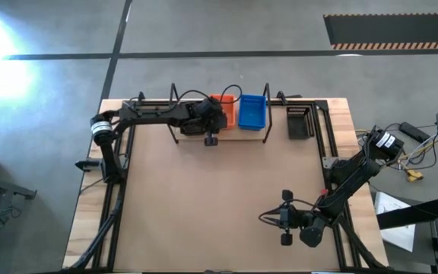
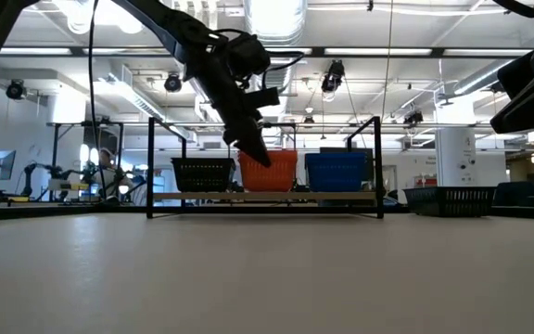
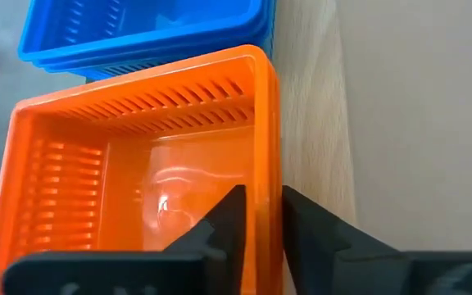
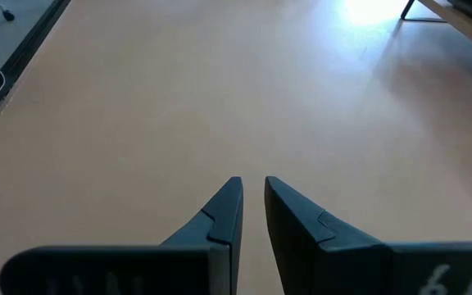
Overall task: Stack baskets on shelf by color
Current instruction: Stack the orange bin on the orange bins on the shelf, then adjust the stacked blue bin on the shelf
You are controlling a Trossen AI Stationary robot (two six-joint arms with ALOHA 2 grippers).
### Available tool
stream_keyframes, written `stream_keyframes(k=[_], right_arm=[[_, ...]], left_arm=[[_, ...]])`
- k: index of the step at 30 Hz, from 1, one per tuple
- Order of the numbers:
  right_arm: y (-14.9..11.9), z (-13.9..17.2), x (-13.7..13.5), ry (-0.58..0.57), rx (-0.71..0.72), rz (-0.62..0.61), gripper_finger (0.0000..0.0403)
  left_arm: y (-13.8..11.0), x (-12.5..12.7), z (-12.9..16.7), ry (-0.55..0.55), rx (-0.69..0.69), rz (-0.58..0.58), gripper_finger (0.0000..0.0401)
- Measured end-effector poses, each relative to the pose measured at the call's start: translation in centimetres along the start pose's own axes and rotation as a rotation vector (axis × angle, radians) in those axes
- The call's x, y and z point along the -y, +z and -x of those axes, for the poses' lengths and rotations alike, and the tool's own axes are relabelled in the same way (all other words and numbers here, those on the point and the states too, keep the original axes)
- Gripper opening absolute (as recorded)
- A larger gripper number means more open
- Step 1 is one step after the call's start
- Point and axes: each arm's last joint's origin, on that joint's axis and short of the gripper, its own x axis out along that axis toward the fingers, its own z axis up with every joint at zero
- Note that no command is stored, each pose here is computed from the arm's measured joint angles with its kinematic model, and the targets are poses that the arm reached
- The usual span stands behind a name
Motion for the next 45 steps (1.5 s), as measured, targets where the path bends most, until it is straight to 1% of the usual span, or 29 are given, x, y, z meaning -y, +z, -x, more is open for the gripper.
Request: stream_keyframes(k=[4,7,11,14,17,21,28,32,35,39,42,45], right_arm=[[0.0,0.0,0.0,0.0,0.0,-0.004,0.0047],[0.0,0.0,0.0,0.0,0.0,-0.007,0.0047],[0.0,0.0,0.0,0.0,0.0,-0.006,0.0047],[0.0,0.0,0.0,-0.009,0.006,-0.006,0.0047],[0.0,0.0,0.1,-0.033,0.02,-0.004,0.0047],[0.1,0.0,0.1,-0.045,0.029,-0.003,0.0047],[0.1,0.0,0.1,-0.045,0.029,-0.006,0.0047],[0.1,0.0,0.1,-0.045,0.028,-0.008,0.0047],[0.1,0.0,0.1,-0.044,0.028,-0.014,0.0047],[0.1,0.0,0.1,-0.042,0.027,-0.014,0.0047],[0.0,0.0,0.1,-0.043,0.027,-0.014,0.0047],[0.0,0.0,0.1,-0.043,0.026,-0.014,0.0047]], left_arm=[[0.2,-0.3,0.6,0.012,-0.014,-0.001,0.0095],[0.7,-0.5,1.8,0.031,-0.013,-0.003,0.0118],[2.1,-0.1,3.5,0.046,0.081,-0.016,0.0135],[3.3,0.5,3.8,0.047,0.177,-0.029,0.0136],[4.3,0.9,2.9,0.077,0.257,-0.027,0.0137],[4.7,1.1,0.8,0.095,0.3,0.001,0.0137],[5.7,1.2,-3.1,0.077,0.273,-0.004,0.0137],[6.0,1.2,-4.8,0.077,0.247,-0.005,0.0137],[6.1,1.2,-5.4,0.069,0.2,-0.003,0.0137],[6.1,1.2,-5.4,0.055,0.191,0.035,0.0133],[6.1,1.3,-5.4,0.04,0.188,0.066,0.0117],[6.1,1.4,-5.4,0.035,0.187,0.066,0.0095]])
